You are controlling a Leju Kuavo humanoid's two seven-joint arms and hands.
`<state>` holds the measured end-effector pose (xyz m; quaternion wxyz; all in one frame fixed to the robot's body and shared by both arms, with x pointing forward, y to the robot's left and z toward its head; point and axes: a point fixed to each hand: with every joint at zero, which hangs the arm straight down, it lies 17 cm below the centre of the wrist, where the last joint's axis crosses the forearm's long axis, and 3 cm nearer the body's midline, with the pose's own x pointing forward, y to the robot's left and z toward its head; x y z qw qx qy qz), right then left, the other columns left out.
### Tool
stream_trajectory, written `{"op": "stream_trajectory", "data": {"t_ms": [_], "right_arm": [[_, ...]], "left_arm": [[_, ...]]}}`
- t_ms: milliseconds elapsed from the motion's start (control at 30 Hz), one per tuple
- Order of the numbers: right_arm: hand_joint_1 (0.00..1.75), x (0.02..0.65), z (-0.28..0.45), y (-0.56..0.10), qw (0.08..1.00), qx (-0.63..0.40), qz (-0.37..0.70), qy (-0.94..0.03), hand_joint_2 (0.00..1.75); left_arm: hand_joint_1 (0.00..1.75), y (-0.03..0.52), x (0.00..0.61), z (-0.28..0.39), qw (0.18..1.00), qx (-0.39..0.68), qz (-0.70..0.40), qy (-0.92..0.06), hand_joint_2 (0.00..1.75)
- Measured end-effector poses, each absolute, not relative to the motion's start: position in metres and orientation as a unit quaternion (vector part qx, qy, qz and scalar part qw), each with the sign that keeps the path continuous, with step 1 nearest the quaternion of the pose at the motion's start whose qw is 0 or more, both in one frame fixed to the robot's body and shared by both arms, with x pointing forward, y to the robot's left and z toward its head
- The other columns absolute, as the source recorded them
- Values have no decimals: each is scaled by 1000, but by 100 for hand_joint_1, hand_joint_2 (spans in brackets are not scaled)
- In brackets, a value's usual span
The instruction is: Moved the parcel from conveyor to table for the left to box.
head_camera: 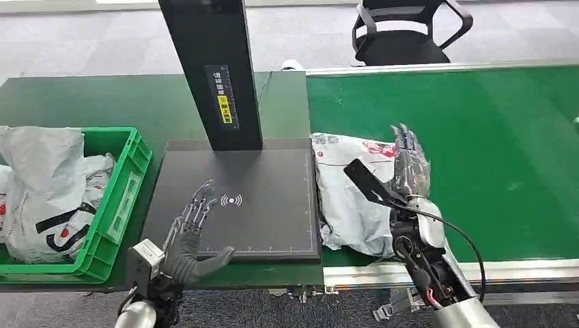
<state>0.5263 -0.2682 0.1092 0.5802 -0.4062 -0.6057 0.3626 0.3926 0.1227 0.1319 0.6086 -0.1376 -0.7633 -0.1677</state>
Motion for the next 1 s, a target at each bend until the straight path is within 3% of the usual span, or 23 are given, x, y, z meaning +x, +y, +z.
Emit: {"op": "stream_trajectory", "data": {"t_ms": [300, 833, 1000], "right_arm": [[0, 520, 67, -302, 619, -445, 421, -491, 175], [0, 516, 50, -311, 631, -447, 430, -466, 175], [0, 505, 19, -305, 648, -408, 485, -422, 175]], "left_arm": [[0, 121, 393, 132, 613, -137, -168, -760, 175], [0, 120, 394, 133, 612, -138, -165, -761, 175], [0, 118, 395, 135, 612, -141, -168, -760, 175]]}}
